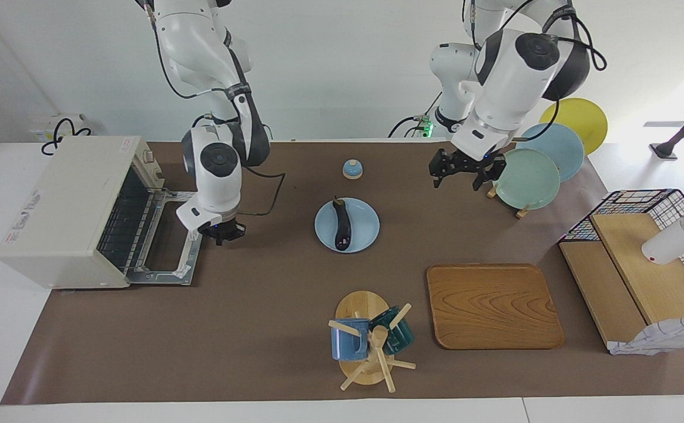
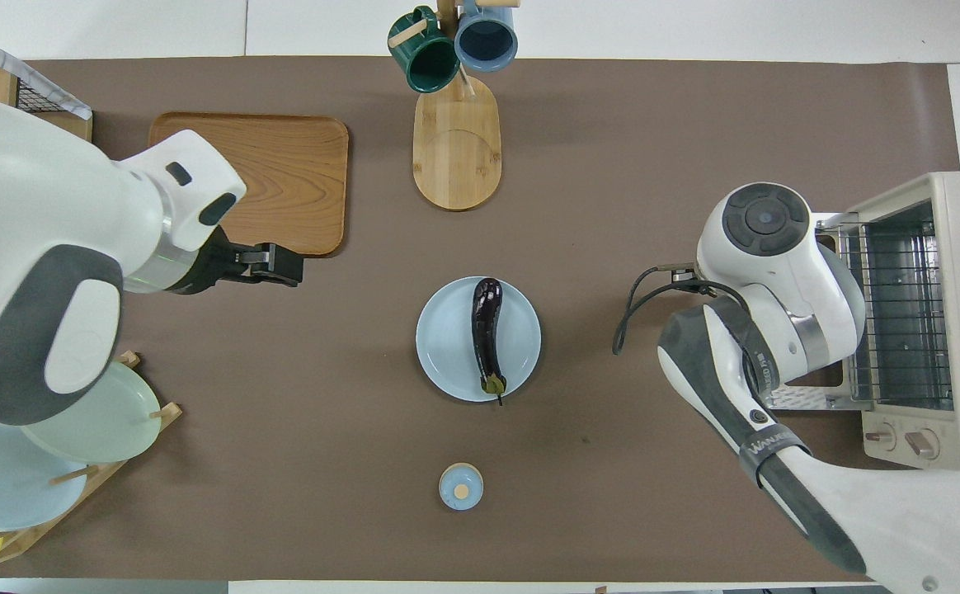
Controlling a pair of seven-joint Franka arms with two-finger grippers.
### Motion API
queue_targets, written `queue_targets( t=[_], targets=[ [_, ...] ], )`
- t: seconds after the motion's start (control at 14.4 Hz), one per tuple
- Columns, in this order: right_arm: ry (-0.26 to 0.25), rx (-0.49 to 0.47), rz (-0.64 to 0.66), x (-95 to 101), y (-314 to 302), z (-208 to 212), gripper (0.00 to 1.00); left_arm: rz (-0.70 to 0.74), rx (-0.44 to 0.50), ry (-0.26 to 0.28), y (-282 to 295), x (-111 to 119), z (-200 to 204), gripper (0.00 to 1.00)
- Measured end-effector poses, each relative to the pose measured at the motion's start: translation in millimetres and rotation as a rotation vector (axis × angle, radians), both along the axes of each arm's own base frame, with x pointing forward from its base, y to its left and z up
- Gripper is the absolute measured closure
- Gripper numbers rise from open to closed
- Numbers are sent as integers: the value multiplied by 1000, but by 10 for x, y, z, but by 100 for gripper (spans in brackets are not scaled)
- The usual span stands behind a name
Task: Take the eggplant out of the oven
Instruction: 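Grasp the purple eggplant on the plate with the left gripper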
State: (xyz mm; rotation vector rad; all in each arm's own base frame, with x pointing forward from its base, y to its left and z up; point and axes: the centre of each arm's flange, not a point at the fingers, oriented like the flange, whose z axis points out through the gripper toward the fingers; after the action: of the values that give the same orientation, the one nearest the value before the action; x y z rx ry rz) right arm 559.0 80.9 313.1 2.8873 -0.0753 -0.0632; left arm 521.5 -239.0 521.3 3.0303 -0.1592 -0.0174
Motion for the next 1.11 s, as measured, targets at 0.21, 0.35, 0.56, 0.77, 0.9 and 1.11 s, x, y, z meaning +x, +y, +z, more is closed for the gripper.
queue_targets(
  t=[0.21, 0.35, 0.56, 0.77, 0.9, 1.11],
  targets=[
    [9, 1, -7, -40, -81, -67, 99, 16, -10, 0, -685, -84, -485, 0],
    [10, 3, -11, -57, -111, -99, 99, 13, -17, 0, -1049, -144, -803, 0],
    [14, 4, -23, -66, -198, -155, 99, 17, -44, -11, -1428, -204, -1246, 0],
    [18, 7, -29, -69, -310, -209, 99, -5, -48, -11, -1760, -327, -1667, 0],
    [23, 3, -18, -75, -335, -227, 99, -24, -52, -16, -1903, -409, -1850, 0],
    [26, -42, 47, -94, -264, -247, 99, -42, -55, -23, -1988, -529, -2016, 0]
  ],
)
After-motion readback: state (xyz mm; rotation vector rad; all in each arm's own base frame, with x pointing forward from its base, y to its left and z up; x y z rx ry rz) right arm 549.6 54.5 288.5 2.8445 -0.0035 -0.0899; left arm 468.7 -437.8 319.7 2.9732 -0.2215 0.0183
